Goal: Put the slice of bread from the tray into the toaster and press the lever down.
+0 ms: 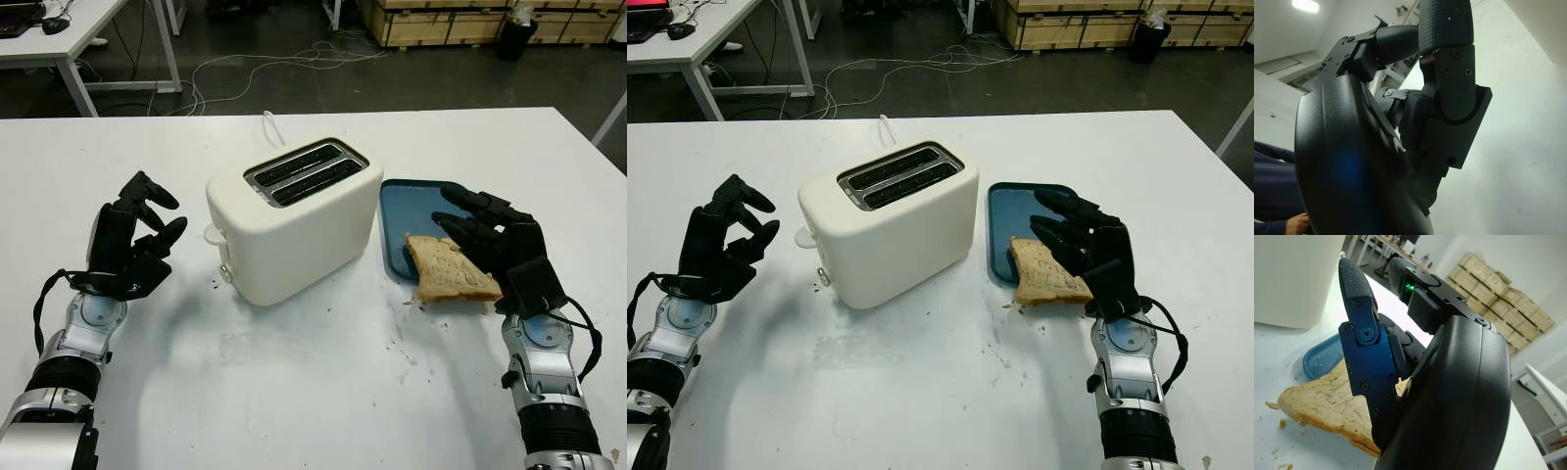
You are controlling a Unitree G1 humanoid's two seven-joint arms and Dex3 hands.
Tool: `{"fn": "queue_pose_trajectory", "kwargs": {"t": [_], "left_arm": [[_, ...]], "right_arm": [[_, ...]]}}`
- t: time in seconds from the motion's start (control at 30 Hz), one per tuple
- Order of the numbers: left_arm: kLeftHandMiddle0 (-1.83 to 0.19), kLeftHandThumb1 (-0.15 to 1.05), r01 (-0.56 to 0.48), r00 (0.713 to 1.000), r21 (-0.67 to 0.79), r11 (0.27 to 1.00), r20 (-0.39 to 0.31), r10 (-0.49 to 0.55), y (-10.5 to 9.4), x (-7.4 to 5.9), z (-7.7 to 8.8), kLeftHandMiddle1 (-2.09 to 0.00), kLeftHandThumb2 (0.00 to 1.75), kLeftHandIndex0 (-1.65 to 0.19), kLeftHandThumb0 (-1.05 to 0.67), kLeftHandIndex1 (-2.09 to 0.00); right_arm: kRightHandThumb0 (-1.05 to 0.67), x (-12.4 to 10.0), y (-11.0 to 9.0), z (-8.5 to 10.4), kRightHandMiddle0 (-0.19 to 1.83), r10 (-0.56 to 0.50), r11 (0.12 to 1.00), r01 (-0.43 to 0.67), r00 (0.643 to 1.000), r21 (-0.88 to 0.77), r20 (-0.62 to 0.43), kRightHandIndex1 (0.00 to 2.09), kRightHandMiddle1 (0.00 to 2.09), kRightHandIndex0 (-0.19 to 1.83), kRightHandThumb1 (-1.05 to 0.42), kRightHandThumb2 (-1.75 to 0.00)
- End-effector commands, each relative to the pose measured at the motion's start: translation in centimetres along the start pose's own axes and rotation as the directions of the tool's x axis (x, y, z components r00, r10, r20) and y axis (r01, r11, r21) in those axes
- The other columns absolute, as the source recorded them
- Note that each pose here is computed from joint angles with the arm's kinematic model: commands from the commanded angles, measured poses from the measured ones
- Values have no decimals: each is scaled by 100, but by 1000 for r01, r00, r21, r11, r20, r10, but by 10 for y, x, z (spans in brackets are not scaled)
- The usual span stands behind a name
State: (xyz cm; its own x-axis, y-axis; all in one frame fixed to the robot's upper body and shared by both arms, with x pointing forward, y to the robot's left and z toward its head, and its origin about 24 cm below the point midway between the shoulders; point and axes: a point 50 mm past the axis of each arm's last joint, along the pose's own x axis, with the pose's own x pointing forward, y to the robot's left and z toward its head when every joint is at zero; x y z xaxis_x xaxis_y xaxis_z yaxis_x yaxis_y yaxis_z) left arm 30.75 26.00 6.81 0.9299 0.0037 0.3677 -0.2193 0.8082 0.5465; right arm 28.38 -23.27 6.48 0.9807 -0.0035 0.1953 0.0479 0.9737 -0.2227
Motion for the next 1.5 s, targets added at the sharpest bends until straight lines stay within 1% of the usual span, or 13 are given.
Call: {"fn": "queue_pose_trajectory", "kwargs": {"t": [0.0,0.2,0.33,0.4,0.5,0.6,0.73,0.8,0.93,1.1,1.23,1.33,1.47], "left_arm": [[-54,92,-19,1000,-13,1000,16,19,2,-1,2,-175,43,-35,-105,-164],[-54,92,-19,1000,-21,1000,16,19,2,0,2,-175,41,-37,-105,-163],[-55,92,-21,1000,-28,999,15,22,4,0,1,-175,41,-38,-105,-161],[-53,92,-24,1000,-30,999,17,24,5,-1,1,-175,44,-38,-105,-159],[-53,92,-25,1000,-34,999,16,26,5,-1,1,-175,46,-38,-105,-157],[-52,92,-24,1000,-41,999,16,25,4,0,1,-175,47,-39,-105,-157],[-52,92,-30,999,-44,999,18,31,3,1,2,-175,48,-40,-105,-156],[-52,92,-30,999,-44,999,20,31,4,1,2,-175,48,-40,-105,-156],[-52,92,-31,999,-39,999,26,32,6,2,3,-175,48,-40,-105,-154],[-52,92,-38,999,-45,998,21,39,7,3,2,-175,48,-40,-105,-154],[-54,92,-37,999,-51,998,22,38,7,3,2,-175,46,-43,-105,-153],[-55,92,-35,999,-52,998,26,36,7,4,3,-175,46,-43,-105,-152],[-56,92,-35,999,-47,998,27,36,7,4,2,-175,46,-44,-105,-151]], "right_arm": [[-58,2,0,4,84,-5,1000,5,1000,8,23,0,0,94,-86,0],[-53,2,-1,5,84,-6,1000,6,1000,13,24,0,0,94,-84,0],[-50,2,0,5,84,15,1000,-15,999,-1,29,1,0,95,-83,0],[-51,-1,-3,7,82,41,997,-38,998,-70,42,0,0,94,-84,0],[-51,-8,-10,16,79,83,968,-57,992,-245,96,0,0,90,-84,0],[-51,-20,-20,25,74,139,895,-69,982,-441,128,0,0,83,-83,0],[-51,-38,-30,30,66,221,772,-122,972,-624,84,0,0,69,-84,0],[-52,-43,-31,31,64,257,710,-151,965,-687,54,0,0,66,-84,0],[-55,-54,-30,36,54,335,547,-228,941,-805,-39,0,0,54,-84,0],[-64,-62,-30,38,47,342,371,-268,929,-889,-137,0,0,46,-83,0],[-67,-64,-30,31,44,327,313,-277,930,-908,-171,0,0,44,-82,0],[-66,-62,-30,15,44,304,289,-277,934,-916,-187,1,0,44,-82,0],[-57,-60,-30,-8,46,271,252,-253,945,-934,-182,2,1,47,-82,0]]}}
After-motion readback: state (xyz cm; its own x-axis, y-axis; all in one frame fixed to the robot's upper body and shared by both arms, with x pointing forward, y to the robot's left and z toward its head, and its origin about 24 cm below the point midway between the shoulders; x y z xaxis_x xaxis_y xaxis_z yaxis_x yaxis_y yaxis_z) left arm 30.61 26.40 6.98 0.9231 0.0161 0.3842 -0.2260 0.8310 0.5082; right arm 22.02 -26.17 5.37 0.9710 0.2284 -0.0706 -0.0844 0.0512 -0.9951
